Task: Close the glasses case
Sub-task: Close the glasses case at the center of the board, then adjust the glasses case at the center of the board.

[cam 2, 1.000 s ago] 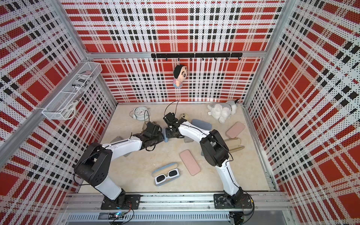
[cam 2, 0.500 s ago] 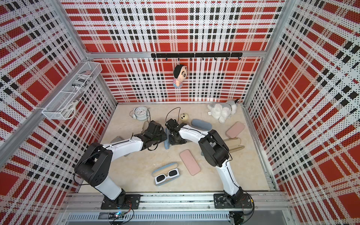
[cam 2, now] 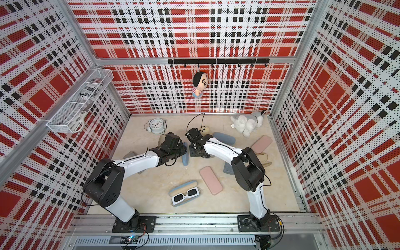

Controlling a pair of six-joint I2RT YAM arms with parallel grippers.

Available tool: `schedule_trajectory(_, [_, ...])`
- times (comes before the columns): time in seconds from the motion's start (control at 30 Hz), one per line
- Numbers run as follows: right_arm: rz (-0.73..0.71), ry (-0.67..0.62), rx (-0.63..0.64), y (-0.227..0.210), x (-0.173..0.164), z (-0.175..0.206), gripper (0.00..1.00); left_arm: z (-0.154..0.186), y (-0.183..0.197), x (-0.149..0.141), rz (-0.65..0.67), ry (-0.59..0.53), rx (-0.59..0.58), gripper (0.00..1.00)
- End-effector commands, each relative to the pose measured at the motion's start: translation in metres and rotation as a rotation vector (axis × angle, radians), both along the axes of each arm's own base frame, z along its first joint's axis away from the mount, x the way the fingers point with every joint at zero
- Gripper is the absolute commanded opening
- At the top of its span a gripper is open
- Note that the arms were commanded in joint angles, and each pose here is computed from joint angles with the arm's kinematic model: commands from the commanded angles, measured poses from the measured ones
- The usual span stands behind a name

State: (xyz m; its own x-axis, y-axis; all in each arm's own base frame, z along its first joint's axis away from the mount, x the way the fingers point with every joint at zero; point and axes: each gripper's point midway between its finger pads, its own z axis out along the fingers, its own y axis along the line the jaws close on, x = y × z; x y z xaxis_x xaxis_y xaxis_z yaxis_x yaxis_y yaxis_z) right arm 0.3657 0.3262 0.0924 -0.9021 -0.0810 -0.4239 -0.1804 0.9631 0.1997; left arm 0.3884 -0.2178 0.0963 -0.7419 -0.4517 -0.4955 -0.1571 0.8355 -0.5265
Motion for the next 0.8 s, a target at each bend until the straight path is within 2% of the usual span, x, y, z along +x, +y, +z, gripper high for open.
schedule_trajectory(0.0, [0.077,-0.029,0.090,0.025,-0.002,0.017,0.54,0.043,0.007,0.004,0.038,-0.104,-0.027,0.42])
schedule_trajectory(0.13, [0.133,-0.041,0.106,0.047,-0.006,0.025,0.65,0.089,0.039,-0.006,0.131,-0.205,-0.050,0.61])
schedule_trajectory(0.33, [0.170,-0.027,0.084,0.078,-0.008,0.017,0.72,0.150,0.112,-0.039,0.321,-0.348,-0.039,0.84])
schedule_trajectory(0.53, [0.135,0.040,0.010,0.084,-0.007,-0.009,0.76,0.142,0.165,-0.062,0.413,-0.329,-0.034,0.87])
schedule_trajectory(0.77, [0.075,0.045,-0.048,0.070,-0.005,-0.022,0.80,0.132,0.187,-0.072,0.446,-0.312,-0.037,0.88])
